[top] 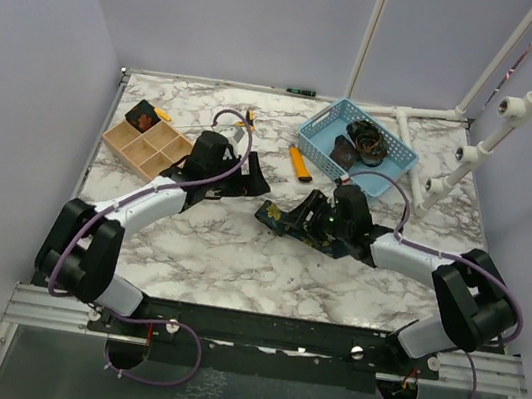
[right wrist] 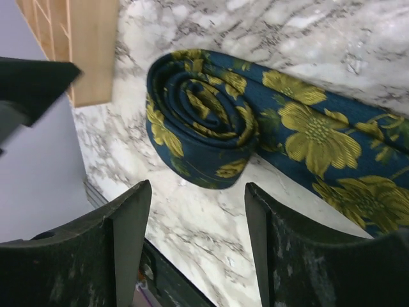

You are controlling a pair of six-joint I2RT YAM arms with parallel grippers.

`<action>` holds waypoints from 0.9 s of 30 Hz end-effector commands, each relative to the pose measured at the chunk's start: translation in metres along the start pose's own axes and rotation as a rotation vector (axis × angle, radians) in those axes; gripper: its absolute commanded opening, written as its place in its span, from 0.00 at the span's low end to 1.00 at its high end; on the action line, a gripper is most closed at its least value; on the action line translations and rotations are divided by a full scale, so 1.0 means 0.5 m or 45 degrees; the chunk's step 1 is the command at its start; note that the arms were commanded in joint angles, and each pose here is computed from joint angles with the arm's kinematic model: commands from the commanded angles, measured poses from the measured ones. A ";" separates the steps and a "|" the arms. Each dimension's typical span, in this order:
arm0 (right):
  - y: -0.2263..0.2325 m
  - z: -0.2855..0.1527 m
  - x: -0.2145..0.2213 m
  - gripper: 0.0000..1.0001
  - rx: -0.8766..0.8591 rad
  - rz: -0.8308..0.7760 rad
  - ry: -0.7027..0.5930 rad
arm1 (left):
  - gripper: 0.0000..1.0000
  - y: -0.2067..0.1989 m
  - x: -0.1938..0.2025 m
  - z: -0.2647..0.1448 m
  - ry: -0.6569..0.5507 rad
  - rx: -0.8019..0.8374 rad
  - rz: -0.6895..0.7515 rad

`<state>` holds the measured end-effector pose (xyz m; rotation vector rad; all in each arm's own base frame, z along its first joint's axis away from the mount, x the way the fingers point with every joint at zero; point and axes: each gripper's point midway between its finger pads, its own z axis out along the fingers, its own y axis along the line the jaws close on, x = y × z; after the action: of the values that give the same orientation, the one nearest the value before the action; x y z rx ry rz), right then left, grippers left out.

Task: Roll the ties
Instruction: Roll the tie at the center of the board.

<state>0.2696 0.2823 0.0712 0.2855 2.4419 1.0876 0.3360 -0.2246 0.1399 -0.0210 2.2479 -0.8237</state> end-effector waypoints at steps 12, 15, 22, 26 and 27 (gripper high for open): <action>-0.005 0.056 -0.043 0.53 0.101 -0.035 -0.051 | 0.99 0.023 0.077 0.053 0.266 0.225 0.005; 0.004 0.064 -0.047 0.53 0.082 -0.076 -0.038 | 0.99 0.032 0.087 0.060 0.282 0.213 -0.015; -0.004 0.076 -0.052 0.53 0.124 -0.142 -0.016 | 0.99 0.053 0.085 0.062 0.239 0.170 -0.049; -0.012 0.074 -0.049 0.53 0.135 -0.166 -0.011 | 0.99 0.091 0.079 0.068 0.188 0.053 -0.128; -0.013 0.072 -0.050 0.53 0.138 -0.176 -0.013 | 0.99 0.097 0.077 0.067 0.171 0.040 -0.145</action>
<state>0.3101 0.2972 0.0611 0.2024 2.4546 0.9677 0.3289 -0.2289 0.0782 0.0481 2.3933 -1.0163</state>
